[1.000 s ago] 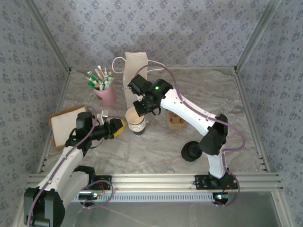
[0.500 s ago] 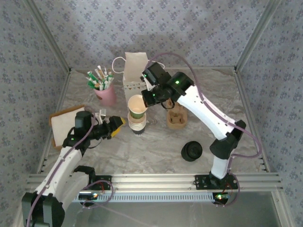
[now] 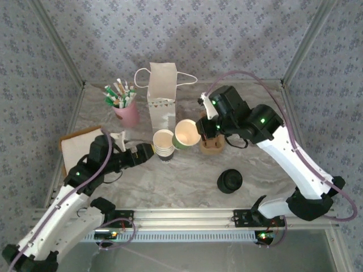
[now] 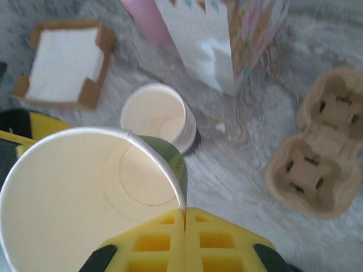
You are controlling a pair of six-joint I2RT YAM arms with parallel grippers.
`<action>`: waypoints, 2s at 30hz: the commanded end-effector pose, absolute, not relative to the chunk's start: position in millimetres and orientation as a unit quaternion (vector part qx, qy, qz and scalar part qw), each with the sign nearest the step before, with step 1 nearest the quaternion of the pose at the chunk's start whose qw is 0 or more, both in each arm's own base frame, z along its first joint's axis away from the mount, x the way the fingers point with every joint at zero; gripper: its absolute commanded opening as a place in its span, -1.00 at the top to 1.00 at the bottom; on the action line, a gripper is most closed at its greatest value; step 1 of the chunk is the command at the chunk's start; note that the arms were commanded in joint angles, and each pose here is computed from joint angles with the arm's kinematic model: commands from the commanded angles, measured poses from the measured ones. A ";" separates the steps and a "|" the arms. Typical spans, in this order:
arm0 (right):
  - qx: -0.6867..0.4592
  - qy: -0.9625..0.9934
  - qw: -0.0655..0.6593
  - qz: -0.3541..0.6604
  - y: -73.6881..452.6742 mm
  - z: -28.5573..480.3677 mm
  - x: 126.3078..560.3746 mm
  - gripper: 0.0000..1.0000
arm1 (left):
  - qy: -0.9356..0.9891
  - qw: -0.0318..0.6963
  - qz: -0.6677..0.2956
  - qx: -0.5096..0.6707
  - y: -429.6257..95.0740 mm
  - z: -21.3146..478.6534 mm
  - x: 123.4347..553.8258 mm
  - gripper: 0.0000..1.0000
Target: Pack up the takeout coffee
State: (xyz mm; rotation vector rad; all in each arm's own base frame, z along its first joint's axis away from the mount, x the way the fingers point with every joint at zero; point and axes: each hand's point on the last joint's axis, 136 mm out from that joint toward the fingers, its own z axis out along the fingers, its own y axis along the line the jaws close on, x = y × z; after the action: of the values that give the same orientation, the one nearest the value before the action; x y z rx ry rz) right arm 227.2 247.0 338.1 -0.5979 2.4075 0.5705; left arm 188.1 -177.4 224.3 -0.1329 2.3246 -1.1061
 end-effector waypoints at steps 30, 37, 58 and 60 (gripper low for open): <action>-0.186 0.954 0.169 0.161 265.7 125.0 185.0 1.00 | 0.880 0.282 -0.382 0.007 -240.8 160.5 142.7 -0.99; -0.192 0.957 0.166 0.142 270.9 118.4 183.5 0.74 | 0.881 0.280 -0.382 0.012 -246.3 161.7 143.4 -0.99; -0.176 0.953 0.208 0.132 232.6 168.9 176.4 -0.55 | 0.888 0.302 -0.345 0.036 -244.4 186.2 138.9 -0.99; -0.168 0.953 0.218 0.130 223.3 174.8 176.7 -0.85 | 0.886 0.307 -0.345 0.035 -241.7 190.3 138.5 -0.99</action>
State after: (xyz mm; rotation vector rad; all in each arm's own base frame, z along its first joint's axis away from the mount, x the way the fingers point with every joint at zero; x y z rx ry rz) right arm 177.1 241.9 160.9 -0.5001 2.6527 0.4081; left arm 136.9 -248.0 173.3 0.1030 2.3795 -0.9275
